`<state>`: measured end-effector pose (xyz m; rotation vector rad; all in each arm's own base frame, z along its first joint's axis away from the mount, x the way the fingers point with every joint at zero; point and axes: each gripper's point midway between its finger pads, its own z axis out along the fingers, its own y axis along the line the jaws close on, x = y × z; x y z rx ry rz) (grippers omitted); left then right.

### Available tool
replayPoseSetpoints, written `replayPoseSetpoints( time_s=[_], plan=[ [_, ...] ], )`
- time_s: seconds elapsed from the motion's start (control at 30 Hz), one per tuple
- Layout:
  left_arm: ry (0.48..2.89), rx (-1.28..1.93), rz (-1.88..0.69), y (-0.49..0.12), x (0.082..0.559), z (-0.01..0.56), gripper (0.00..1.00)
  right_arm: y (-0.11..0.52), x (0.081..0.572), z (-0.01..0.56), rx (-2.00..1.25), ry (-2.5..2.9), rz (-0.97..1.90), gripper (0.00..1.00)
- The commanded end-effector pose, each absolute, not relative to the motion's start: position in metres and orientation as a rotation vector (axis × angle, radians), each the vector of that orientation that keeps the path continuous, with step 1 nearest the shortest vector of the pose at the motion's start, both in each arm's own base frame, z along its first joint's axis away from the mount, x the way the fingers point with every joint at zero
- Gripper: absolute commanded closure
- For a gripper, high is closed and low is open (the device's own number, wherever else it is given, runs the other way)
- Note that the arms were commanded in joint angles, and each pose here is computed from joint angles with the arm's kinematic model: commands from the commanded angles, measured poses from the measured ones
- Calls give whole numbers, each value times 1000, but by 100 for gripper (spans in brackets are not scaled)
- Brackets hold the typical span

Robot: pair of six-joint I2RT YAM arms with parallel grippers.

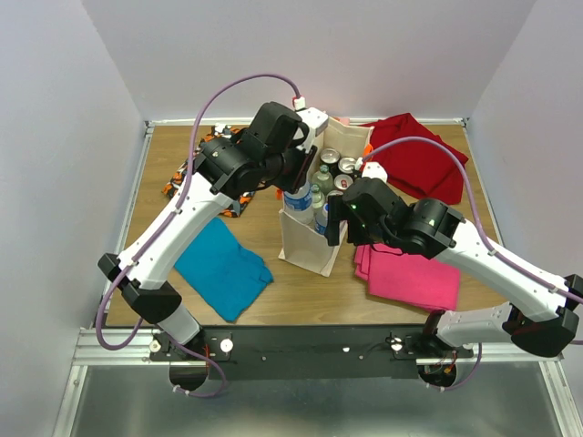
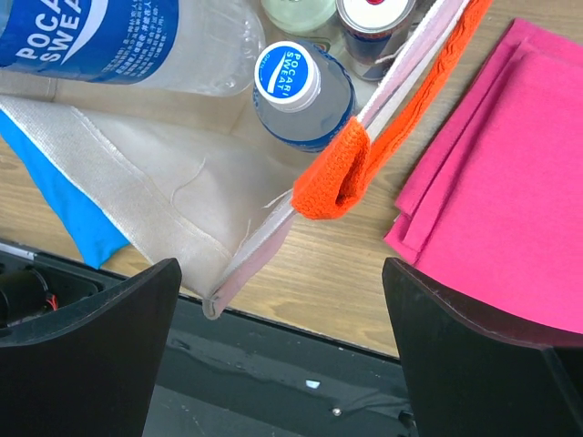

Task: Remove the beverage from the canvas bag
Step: Take out the drink from the canvas bag.

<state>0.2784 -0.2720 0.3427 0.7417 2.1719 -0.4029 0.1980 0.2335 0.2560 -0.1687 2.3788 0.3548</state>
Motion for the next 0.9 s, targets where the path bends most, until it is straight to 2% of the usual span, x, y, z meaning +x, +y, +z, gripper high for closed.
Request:
replayPoseSetpoints(
  time_s=[0.0,0.87],
  plan=[
    [2023,663,-436,-261,274,399,100,228,199,262,-182,2364,314,0],
    [1843,543,-467,-237,264,470,100,224,195,257,-167,2374,320,0]
  ],
)
